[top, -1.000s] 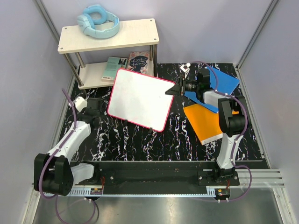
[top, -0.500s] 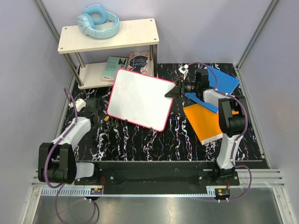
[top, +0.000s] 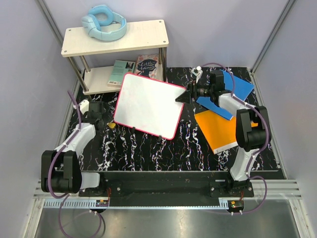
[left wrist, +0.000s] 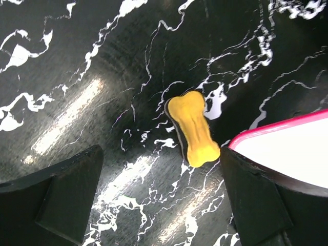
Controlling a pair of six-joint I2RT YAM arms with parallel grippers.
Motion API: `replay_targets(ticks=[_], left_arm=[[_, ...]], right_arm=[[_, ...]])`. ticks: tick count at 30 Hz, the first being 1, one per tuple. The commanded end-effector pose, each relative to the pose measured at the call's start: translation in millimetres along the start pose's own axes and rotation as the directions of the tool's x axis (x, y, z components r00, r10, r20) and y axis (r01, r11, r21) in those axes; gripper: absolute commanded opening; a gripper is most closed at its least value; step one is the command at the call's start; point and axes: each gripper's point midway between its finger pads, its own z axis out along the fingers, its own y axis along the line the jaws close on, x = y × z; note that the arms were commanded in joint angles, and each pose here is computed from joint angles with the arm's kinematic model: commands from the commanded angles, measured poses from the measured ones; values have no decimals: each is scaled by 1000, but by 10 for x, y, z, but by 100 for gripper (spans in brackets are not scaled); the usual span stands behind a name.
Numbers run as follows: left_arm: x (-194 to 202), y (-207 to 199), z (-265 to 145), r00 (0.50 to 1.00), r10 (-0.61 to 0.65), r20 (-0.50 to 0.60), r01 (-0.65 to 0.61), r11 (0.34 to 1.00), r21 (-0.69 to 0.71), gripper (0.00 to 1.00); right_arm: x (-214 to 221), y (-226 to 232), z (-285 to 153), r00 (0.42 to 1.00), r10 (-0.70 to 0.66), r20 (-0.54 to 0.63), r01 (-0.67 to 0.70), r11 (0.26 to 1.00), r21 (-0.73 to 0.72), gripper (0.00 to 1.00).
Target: Erase the whiteboard
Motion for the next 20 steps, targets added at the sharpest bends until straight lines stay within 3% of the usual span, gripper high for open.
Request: replay_targets(ticks=[1, 4, 5, 10, 13, 14, 16, 17, 19, 20], left_arm=[[-317, -323, -215, 998, -8, 68, -3, 987, 162, 99], [-229, -384, -316, 999, 20, 36, -28, 971, 236, 99], [-189, -413, -345, 999, 39, 21, -44, 965, 260, 99], [99, -469, -408, 987, 119, -107, -77, 941, 328, 99], [119, -482, -491, 984, 146, -100, -100, 924, 369, 99], [116, -483, -516, 984, 151, -93, -106, 920, 377, 99], [39, -499, -610, 986, 159, -53, -125, 907, 402, 99], [15, -509, -643, 986, 162, -39, -132, 901, 412, 99], [-64, -524, -724, 986, 165, -1, -148, 891, 429, 99], [-121, -545, -768, 984, 175, 23, -167, 883, 439, 99]], right_arm=[[-220, 68, -150, 998, -56, 8, 56, 995, 88, 87], [-179, -29, -318, 1000, -4, 4, 4, 983, 185, 92], [-213, -82, -383, 1000, 11, 15, -14, 970, 243, 100], [-283, -10, -716, 996, 56, 71, -80, 911, 404, 100], [-337, -37, -1059, 985, 91, 150, -164, 781, 602, 100], [-362, -170, -1291, 976, 81, 203, -205, 665, 719, 100], [-328, -56, -1565, 963, 61, 261, -248, 571, 783, 100], [-325, -84, -1757, 957, 23, 288, -262, 490, 831, 100], [-243, 1, -1987, 946, -28, 323, -283, 417, 864, 100], [-209, -31, -2150, 938, -60, 342, -303, 340, 890, 100]])
